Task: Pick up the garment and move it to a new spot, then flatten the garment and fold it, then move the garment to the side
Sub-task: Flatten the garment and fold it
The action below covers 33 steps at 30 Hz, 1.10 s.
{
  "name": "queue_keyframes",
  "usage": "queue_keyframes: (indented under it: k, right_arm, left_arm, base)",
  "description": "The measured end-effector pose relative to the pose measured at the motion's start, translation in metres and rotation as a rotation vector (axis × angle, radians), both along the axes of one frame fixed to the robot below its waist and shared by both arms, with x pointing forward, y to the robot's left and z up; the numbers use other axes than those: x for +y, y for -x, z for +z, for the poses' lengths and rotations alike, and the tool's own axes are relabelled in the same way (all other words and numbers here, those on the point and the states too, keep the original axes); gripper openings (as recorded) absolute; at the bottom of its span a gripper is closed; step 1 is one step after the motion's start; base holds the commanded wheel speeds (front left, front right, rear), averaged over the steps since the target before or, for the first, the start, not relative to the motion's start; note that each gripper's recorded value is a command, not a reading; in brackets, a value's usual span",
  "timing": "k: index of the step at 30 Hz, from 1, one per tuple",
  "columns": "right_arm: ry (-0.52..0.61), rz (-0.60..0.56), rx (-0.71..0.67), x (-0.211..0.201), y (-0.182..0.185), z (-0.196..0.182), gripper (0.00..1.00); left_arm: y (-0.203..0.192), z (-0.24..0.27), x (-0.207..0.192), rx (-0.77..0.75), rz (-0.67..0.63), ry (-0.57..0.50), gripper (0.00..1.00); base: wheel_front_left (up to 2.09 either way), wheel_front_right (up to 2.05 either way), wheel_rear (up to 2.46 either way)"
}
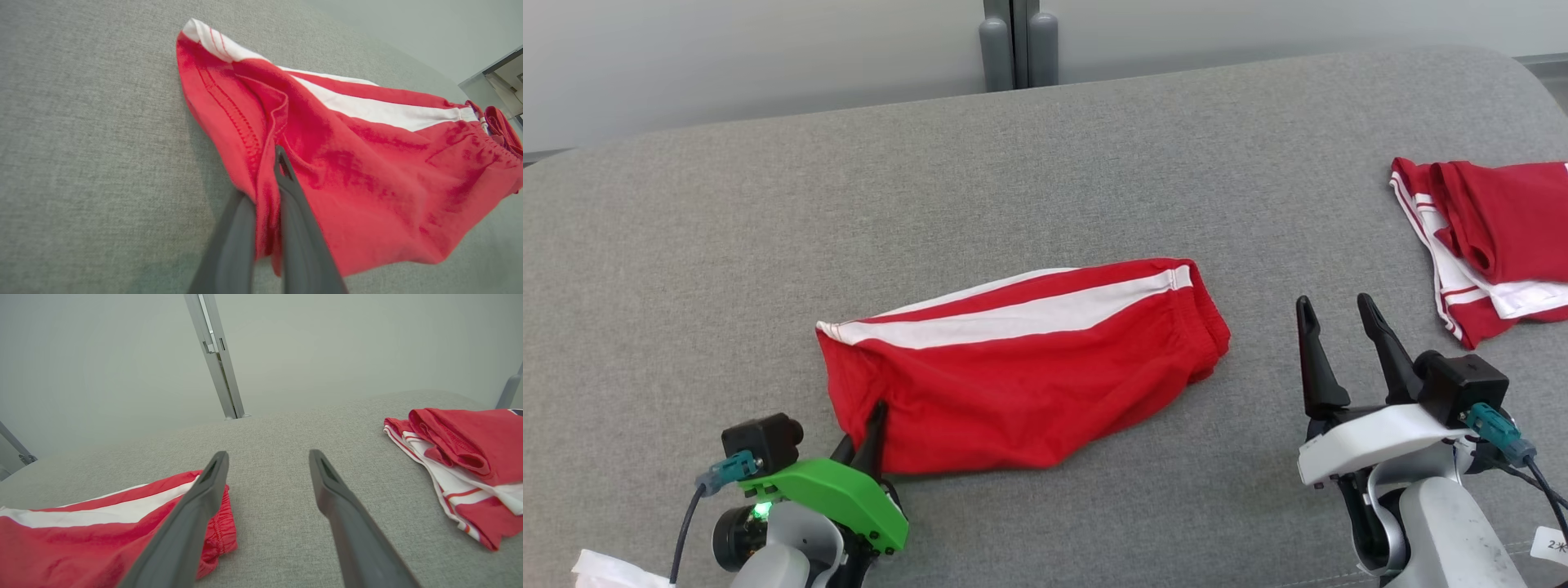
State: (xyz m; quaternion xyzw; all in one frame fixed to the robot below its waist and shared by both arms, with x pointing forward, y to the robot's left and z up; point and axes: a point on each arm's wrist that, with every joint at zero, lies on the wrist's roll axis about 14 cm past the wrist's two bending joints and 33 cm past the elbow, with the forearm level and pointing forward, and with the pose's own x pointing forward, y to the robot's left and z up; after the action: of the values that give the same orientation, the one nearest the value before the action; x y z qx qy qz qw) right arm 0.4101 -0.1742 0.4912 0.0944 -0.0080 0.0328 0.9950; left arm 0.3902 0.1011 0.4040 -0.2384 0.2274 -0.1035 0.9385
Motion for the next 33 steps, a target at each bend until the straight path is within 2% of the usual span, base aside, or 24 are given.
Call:
queue_keyframes:
  k: [1, 15, 20, 26, 33]
  right_arm:
    - [0.000, 0.001, 0.003, 0.000, 0.000, 0.000, 1.00]
    - [0.006, -0.017, 0.008, -0.007, 0.008, 0.002, 1.00]
    - [0.013, -0.008, 0.027, -0.004, 0.009, -0.001, 1.00]
    - [0.043, 0.050, 0.096, 0.012, 0.004, -0.010, 1.00]
    - [0.092, 0.181, 0.207, 0.051, -0.018, -0.011, 1.00]
  left_arm:
    - [-0.001, 0.002, 0.001, -0.013, 0.006, -0.006, 1.00]
    - [-0.021, 0.056, 0.021, -0.301, 0.100, -0.118, 1.00]
    - [-0.013, 0.066, 0.030, -0.338, 0.145, -0.133, 1.00]
    - [0.001, 0.070, 0.040, -0.346, 0.202, -0.130, 1.00]
    - [0.015, 0.071, 0.054, -0.344, 0.255, -0.142, 1.00]
  base:
    - [0.00, 0.00, 0.00]
    - [0.00, 0.00, 0.00]
    - [0.00, 0.00, 0.00]
    - [0.00, 0.00, 0.00]
    - [0.00, 0.00, 0.00]
